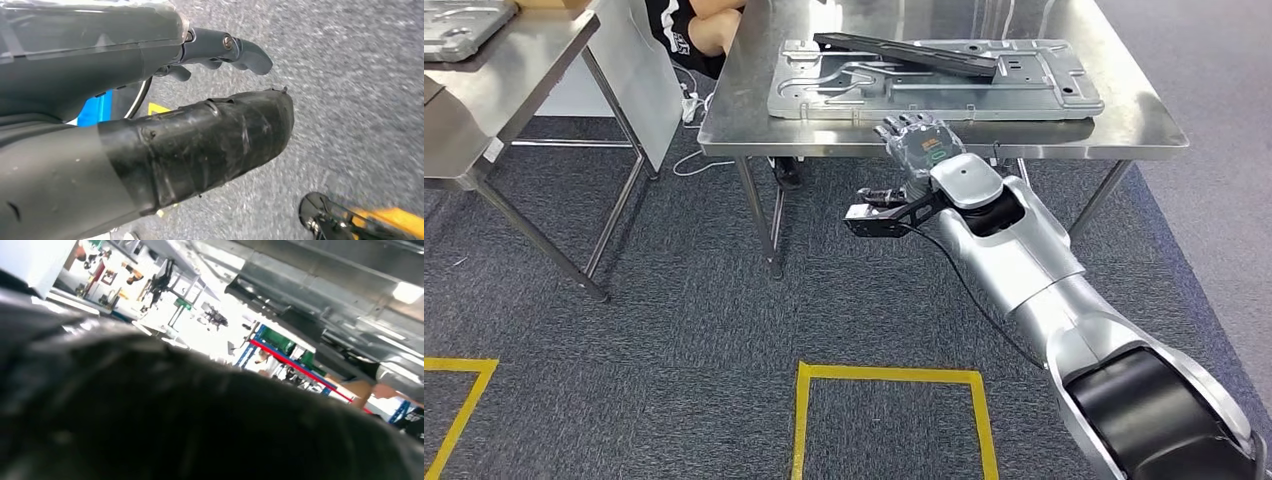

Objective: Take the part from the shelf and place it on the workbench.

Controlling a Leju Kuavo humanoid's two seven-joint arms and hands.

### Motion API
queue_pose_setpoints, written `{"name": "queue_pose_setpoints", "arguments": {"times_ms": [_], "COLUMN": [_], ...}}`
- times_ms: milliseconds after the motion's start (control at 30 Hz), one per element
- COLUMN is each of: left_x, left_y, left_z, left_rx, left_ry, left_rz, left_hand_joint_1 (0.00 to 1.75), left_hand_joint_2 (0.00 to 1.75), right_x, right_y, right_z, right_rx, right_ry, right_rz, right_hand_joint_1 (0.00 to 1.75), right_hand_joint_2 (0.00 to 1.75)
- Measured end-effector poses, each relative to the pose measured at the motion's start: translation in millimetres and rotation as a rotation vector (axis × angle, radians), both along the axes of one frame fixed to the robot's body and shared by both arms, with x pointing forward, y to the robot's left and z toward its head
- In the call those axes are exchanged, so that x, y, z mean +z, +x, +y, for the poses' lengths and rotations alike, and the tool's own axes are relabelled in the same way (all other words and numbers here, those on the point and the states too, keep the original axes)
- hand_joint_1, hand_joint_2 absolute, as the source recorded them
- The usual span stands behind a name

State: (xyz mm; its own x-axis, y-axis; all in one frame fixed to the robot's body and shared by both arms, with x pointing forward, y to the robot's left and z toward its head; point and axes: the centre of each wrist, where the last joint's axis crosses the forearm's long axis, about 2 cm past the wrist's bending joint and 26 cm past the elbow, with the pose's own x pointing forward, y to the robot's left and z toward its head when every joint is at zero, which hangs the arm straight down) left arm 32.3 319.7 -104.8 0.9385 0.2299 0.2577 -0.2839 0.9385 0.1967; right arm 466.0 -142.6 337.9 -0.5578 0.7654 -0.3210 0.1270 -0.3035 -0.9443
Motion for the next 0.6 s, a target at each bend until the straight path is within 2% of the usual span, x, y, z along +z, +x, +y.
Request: {"name": "queue_pose_setpoints", "arguments": {"times_ms": [600], "left_x": [0.1], "left_y": [-0.4], "left_z": [2.0], "left_rx": [0.0], "left_ry": [0.004], "left_rz": [0.001], "left_hand_joint_1": [0.0], "left_hand_joint_2": [0.0], "right_x": [-0.5], "right_y": [0.3], "right_z": [-1.0], "right_rx": [-0.002], "right_ry": [-0.001], "right_rz": [0.001], "right_hand_joint_1": [0.0], "right_hand_joint_2": [0.0]}}
